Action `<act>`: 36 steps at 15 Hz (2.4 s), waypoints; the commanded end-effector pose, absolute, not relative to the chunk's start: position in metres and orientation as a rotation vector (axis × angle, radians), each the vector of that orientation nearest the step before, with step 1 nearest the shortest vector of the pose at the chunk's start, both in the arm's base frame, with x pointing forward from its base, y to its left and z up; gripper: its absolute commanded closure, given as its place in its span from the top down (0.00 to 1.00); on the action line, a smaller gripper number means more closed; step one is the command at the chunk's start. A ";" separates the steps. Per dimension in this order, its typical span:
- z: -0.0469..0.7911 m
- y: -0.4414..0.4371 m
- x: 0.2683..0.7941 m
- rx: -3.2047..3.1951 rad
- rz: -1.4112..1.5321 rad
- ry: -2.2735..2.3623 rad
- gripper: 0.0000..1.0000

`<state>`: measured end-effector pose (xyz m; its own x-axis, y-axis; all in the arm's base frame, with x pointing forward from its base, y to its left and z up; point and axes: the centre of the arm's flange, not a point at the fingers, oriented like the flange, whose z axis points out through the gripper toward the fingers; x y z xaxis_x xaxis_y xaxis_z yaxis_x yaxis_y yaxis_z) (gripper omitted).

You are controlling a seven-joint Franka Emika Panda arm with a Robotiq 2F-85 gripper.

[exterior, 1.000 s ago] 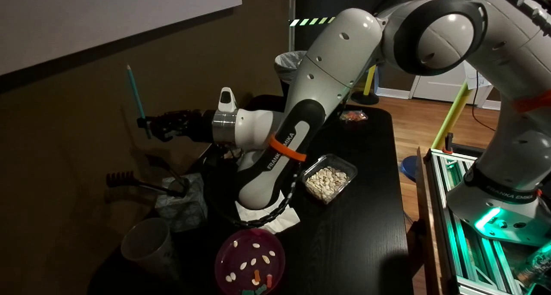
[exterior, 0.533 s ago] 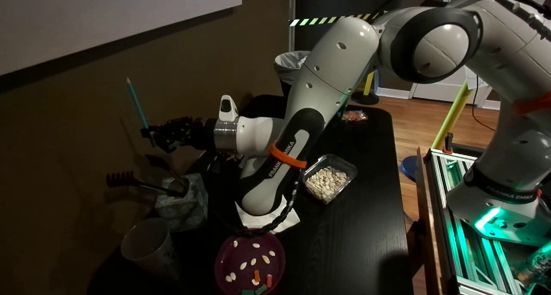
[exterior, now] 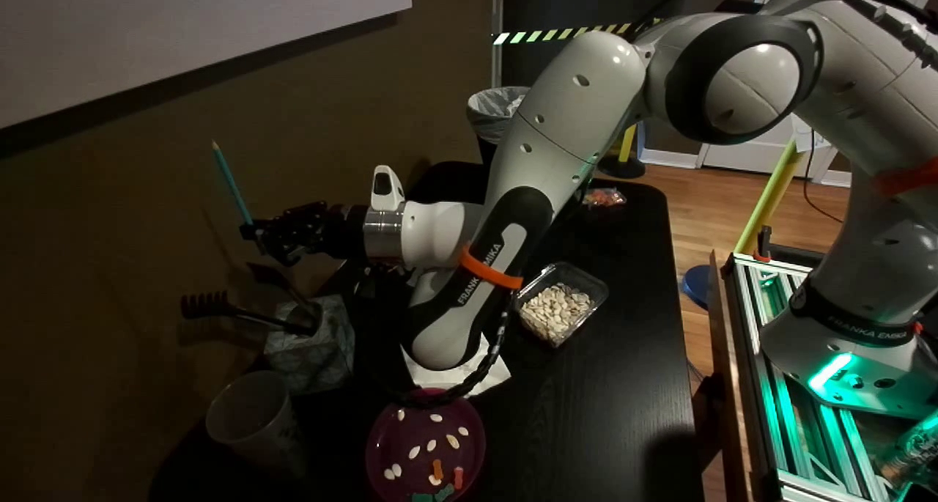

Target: Put the blue pencil inside the grey box

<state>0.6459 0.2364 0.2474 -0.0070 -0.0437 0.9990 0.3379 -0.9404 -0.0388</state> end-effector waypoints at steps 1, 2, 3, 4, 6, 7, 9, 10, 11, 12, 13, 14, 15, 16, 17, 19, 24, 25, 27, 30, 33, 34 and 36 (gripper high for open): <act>0.243 0.240 0.647 -2.051 -2.011 -0.314 0.02; 0.242 0.240 0.647 -2.051 -2.006 -0.309 0.02; 0.242 0.240 0.647 -2.053 -2.005 -0.306 0.34; 0.242 0.240 0.647 -2.053 -2.002 -0.300 0.36; 0.242 0.240 0.647 -2.052 -2.003 -0.298 0.48; 0.243 0.241 0.647 -2.050 -2.004 -0.298 0.57; 0.243 0.241 0.647 -2.051 -2.004 -0.297 0.73; 0.243 0.241 0.647 -2.050 -2.004 -0.294 0.79; 0.243 0.241 0.647 -2.051 -2.005 -0.294 0.86; 0.243 0.241 0.647 -2.052 -2.005 -0.293 0.95; 0.243 0.241 0.647 -2.051 -2.004 -0.291 0.99; 0.243 0.242 0.647 -2.051 -2.004 -0.290 1.00; 0.243 0.242 0.647 -2.052 -2.005 -0.289 1.00; 0.243 0.242 0.647 -2.052 -2.005 -0.287 1.00; 0.243 0.242 0.647 -2.052 -2.004 -0.285 1.00; 0.243 0.243 0.647 -2.051 -1.999 -0.282 1.00; 0.256 0.263 0.631 -2.026 -1.969 -0.266 1.00; 0.258 0.266 0.628 -2.020 -1.966 -0.272 1.00; 0.257 0.271 0.629 -2.020 -1.973 -0.263 1.00; 0.262 0.271 0.633 -2.007 -2.003 -0.239 1.00; 0.268 0.265 0.638 -2.012 -2.028 -0.213 1.00; 0.269 0.264 0.639 -2.013 -2.033 -0.207 1.00; 0.271 0.262 0.641 -2.013 -2.037 -0.196 1.00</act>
